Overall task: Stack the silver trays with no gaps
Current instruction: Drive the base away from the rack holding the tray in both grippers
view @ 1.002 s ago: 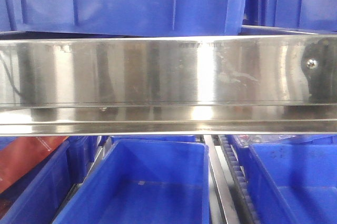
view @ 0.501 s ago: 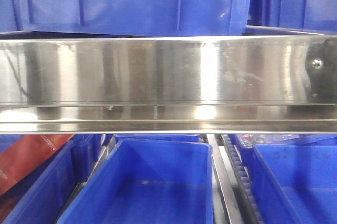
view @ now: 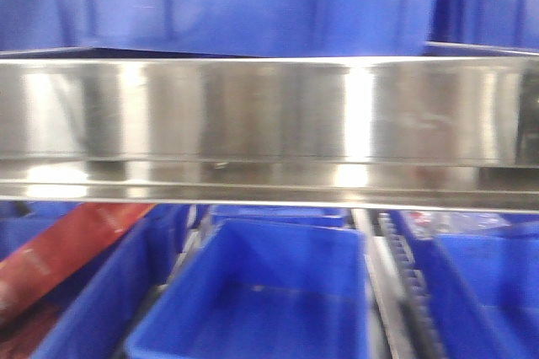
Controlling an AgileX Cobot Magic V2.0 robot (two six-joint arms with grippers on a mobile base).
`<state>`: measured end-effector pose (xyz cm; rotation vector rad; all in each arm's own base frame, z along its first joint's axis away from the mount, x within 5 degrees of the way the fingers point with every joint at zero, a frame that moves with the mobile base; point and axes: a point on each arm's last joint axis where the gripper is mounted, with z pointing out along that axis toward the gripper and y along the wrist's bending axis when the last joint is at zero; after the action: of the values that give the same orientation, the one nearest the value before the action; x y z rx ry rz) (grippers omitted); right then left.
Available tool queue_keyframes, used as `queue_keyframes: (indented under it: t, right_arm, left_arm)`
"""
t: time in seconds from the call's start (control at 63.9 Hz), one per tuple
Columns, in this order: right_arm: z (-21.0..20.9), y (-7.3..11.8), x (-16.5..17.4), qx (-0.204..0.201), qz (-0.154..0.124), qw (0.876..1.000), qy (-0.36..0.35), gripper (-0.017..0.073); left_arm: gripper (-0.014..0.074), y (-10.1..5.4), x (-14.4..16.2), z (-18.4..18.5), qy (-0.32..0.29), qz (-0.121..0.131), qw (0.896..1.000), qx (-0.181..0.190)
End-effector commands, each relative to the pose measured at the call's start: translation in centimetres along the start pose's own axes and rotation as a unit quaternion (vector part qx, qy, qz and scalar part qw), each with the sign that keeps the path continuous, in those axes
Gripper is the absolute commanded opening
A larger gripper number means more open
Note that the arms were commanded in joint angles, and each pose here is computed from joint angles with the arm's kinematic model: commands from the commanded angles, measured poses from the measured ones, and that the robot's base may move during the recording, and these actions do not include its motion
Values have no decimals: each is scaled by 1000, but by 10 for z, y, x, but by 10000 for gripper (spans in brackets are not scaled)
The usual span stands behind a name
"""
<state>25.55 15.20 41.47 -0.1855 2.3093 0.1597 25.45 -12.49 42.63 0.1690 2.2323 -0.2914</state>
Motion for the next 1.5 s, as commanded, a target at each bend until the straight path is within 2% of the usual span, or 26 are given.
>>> queue_keyframes:
  t: [0.0,1.487]
  right_arm:
    - [-5,-3,-4,7,-19,1000,-19,-70]
    - [-5,-3,-4,7,-19,1000,-19,-70]
  left_arm:
    - [-16,-2,-5,-7,-27,10,1000,9]
    - [-16,-2,-5,-7,-27,10,1000,9]
